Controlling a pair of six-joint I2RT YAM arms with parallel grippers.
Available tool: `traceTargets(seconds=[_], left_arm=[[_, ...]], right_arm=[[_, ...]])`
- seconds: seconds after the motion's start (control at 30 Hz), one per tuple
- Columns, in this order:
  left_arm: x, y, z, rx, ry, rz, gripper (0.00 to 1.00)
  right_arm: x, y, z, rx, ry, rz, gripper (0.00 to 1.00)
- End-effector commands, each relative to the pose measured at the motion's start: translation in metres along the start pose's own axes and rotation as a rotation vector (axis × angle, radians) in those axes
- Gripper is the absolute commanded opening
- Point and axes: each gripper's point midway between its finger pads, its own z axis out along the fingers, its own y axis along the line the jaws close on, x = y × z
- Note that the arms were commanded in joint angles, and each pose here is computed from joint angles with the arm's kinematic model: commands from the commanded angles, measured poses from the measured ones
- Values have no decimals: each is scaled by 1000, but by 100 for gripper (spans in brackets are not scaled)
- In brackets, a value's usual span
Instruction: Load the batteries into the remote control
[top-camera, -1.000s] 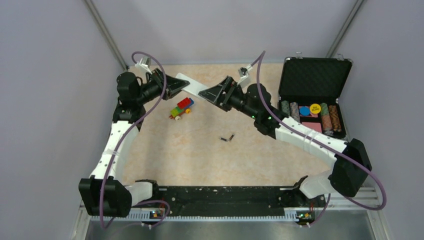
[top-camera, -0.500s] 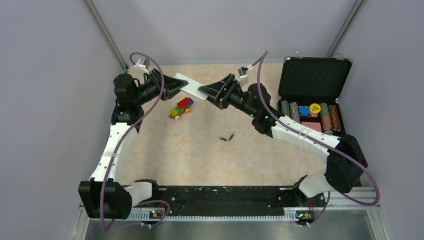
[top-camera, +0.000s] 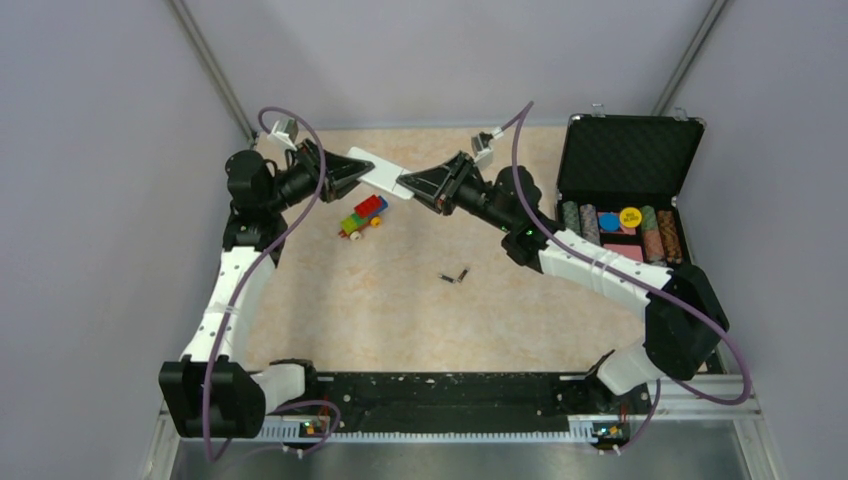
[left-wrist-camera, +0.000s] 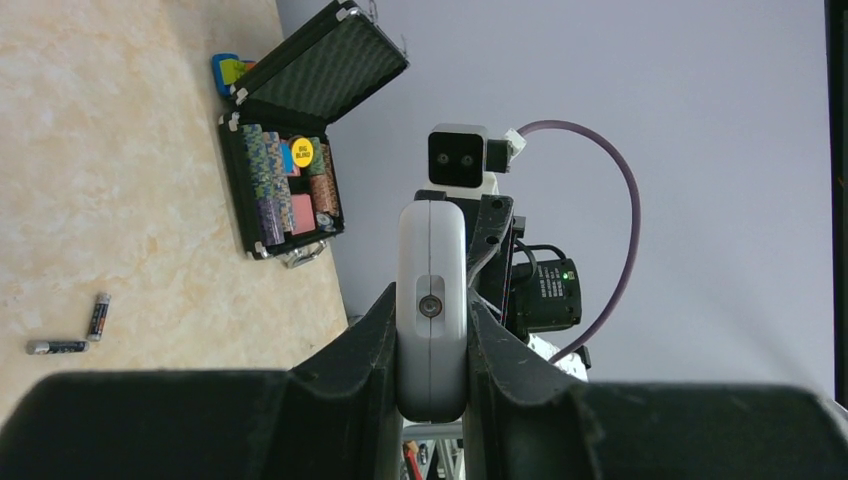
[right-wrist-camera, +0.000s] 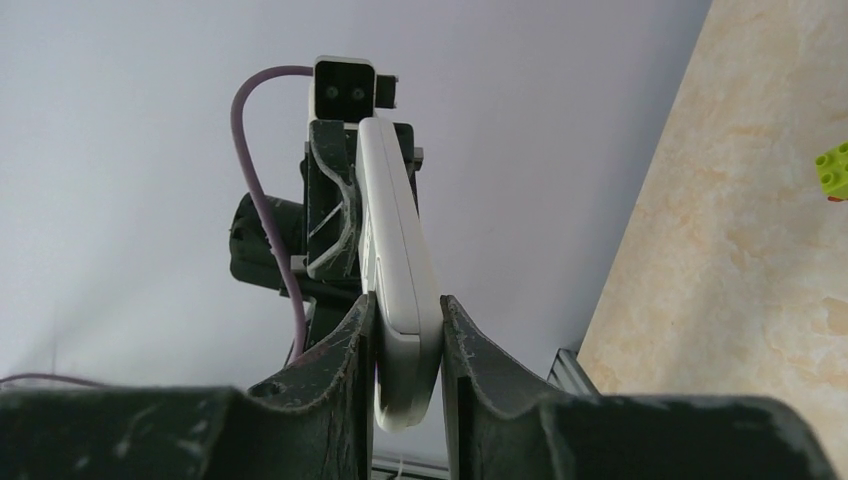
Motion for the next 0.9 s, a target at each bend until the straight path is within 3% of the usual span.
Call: traceTargets(seconds=[0.0,0.13,0.4,0.77,0.87], left_arm=[[-6,-28,-5,85,-20,77,0],[-15,-22,-8,53,-22,92,0],[-20,-5,-6,-14,10,106,0],[-18,13,-6,-13,-5,136,0],[-18,11,-7,-11,-9,166,0]], right_arm=[[10,-29,-3,50,53,-37,19],[14,-31,-6,36,85,-71,13],[15,-30,-8,10,102,-109,14],[9,-38,9,74,87,14,45],[11,-46,8,111,94,29,50]])
